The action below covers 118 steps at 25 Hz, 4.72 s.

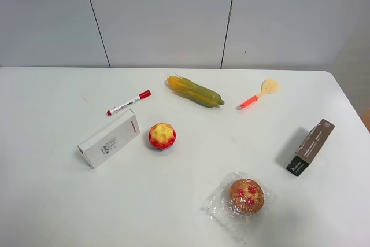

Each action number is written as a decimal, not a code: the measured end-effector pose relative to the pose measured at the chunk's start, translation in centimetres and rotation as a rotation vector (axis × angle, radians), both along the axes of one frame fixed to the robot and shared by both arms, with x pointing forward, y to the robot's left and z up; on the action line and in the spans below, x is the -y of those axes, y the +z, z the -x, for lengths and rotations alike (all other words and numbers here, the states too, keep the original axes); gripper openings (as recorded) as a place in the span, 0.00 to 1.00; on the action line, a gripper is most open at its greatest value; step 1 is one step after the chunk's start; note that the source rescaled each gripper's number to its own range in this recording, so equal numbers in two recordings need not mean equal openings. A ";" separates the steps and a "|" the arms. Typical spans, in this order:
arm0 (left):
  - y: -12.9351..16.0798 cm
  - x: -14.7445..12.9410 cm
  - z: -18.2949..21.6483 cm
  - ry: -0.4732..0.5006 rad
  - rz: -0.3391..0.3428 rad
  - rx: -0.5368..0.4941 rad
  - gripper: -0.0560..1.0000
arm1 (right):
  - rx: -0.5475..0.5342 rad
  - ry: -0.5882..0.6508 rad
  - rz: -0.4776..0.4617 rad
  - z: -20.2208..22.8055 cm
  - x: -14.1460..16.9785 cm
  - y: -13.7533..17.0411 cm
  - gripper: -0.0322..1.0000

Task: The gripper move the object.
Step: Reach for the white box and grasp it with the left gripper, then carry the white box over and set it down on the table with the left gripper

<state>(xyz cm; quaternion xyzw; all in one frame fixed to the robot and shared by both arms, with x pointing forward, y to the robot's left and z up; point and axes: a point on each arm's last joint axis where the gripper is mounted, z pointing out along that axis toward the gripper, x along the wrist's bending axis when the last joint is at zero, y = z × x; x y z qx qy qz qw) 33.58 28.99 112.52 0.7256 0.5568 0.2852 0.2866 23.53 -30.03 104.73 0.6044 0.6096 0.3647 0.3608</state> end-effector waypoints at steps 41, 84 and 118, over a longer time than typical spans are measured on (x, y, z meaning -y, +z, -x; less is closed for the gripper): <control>-20.9 10.0 -20.1 -0.512 -0.262 -0.525 1.00 | 0.000 0.000 0.000 0.0 0.0 0.0 1.00; -10.3 11.0 -21.2 -0.505 -0.205 -0.520 0.05 | 0.000 0.000 0.000 0.0 0.0 0.0 1.00; -15.0 33.1 -25.4 -0.840 -0.264 -0.494 0.05 | 0.000 0.000 0.000 0.0 0.0 0.0 1.00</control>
